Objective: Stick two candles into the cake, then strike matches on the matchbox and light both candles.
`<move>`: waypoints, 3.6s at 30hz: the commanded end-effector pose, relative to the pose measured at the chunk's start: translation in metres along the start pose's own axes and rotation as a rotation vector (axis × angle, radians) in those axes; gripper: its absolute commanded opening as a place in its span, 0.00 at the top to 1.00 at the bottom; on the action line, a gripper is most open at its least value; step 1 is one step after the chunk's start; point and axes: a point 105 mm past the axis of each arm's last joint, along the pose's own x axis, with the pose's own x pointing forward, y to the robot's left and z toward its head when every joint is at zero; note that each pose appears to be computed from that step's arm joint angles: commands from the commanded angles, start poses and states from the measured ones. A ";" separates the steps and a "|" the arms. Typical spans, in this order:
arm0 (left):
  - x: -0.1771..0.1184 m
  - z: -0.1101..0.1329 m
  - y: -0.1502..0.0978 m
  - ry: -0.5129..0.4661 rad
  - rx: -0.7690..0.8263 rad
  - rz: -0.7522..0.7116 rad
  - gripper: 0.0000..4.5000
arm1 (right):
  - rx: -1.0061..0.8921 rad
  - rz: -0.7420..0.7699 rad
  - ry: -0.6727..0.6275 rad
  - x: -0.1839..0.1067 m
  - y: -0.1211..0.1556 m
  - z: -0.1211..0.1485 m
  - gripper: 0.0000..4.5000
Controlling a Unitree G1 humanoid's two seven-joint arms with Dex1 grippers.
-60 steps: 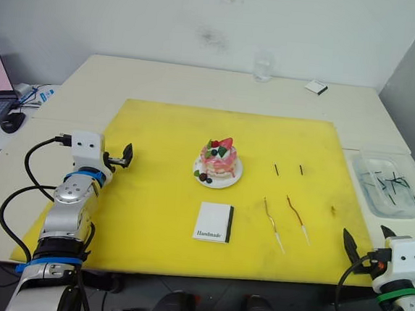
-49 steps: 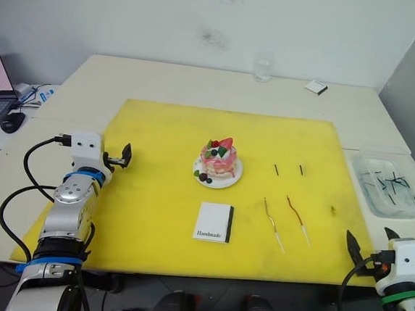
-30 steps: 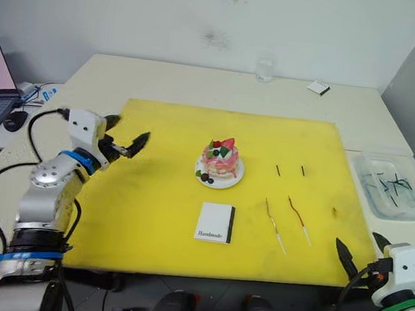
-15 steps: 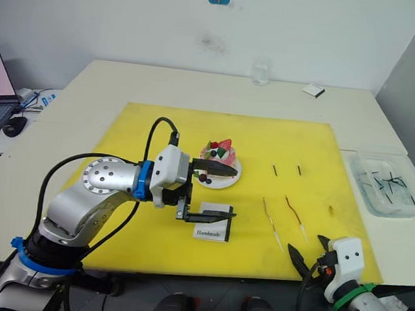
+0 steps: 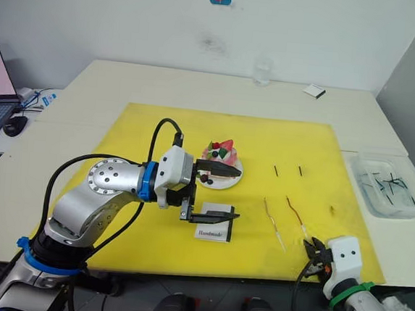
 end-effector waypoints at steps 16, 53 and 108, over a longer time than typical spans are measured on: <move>0.014 0.007 0.046 -0.323 -0.568 0.314 0.35 | -0.138 0.070 -0.566 0.022 0.016 0.154 1.00; 0.052 0.035 0.062 -0.577 -0.928 0.251 1.00 | -0.174 0.257 -0.640 0.029 0.069 0.182 1.00; -0.063 -0.038 0.123 -0.153 -0.426 0.637 1.00 | -0.304 0.470 -0.468 0.081 0.119 0.206 0.01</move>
